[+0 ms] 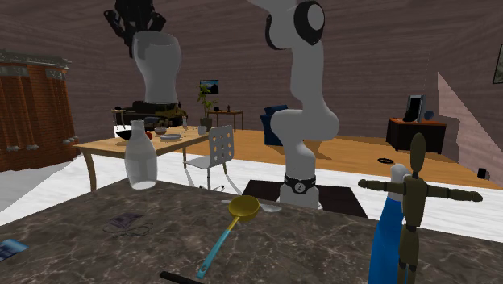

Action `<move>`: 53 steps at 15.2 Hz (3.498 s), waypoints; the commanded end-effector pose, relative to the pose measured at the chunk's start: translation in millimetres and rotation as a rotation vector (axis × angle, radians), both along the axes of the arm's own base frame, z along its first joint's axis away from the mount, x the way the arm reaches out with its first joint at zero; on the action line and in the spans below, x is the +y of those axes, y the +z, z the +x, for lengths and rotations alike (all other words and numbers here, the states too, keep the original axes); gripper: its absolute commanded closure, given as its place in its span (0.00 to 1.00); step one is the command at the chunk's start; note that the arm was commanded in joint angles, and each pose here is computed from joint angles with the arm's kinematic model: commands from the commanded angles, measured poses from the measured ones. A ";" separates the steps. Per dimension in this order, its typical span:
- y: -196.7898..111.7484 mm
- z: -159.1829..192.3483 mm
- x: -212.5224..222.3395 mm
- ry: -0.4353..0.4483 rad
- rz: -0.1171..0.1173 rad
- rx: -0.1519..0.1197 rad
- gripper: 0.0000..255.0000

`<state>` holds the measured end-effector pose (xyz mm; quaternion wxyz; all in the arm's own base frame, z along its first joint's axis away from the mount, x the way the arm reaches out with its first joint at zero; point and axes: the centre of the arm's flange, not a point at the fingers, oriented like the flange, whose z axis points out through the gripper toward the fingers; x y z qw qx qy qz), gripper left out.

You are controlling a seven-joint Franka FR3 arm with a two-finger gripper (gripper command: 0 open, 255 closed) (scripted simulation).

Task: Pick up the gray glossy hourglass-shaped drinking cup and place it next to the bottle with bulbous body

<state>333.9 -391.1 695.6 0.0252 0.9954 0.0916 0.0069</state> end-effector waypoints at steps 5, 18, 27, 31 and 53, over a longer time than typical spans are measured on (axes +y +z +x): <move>1.5 -55.8 -56.0 0.002 0.000 0.000 1.00; -61.8 -68.1 -68.6 0.002 0.000 0.000 1.00; -109.3 -68.1 -68.6 0.002 0.000 0.000 1.00; -130.5 -68.1 -68.6 0.002 0.000 0.000 1.00; -246.6 -68.1 -68.6 0.002 0.000 0.000 1.00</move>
